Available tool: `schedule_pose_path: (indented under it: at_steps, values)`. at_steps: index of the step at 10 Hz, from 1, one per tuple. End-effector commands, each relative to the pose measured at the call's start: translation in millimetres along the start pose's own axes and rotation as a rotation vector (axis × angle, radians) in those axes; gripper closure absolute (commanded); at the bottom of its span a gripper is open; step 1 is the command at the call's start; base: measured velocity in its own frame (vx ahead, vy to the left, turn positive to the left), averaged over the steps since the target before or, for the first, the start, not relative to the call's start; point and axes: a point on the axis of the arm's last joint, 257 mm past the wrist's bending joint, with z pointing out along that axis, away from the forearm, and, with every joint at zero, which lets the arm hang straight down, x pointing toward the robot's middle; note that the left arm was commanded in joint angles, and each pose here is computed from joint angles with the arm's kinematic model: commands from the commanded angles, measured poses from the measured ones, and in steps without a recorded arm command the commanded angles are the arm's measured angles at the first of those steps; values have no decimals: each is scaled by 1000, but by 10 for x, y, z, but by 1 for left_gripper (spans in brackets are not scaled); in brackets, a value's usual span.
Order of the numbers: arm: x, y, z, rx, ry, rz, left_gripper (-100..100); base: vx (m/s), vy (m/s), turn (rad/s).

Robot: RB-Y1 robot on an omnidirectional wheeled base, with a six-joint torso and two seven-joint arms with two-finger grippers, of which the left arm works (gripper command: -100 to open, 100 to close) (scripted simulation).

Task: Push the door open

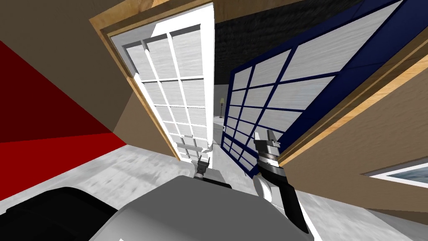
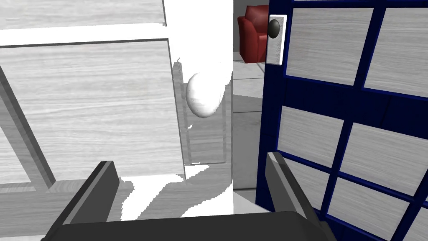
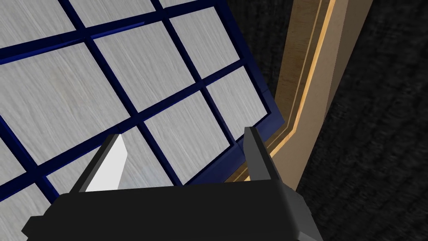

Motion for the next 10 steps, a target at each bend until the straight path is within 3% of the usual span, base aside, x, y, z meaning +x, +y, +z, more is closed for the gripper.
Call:
schedule_pose_path:
  at_steps: [1,9,10]
  values:
    - [-9,-25,10,4,0,-1,-100,107,9,-34]
    - [-45,-126,46,21,1,-3,-100,180,-16,-24]
    - [-45,-126,46,21,1,-3,100,-12,6,17]
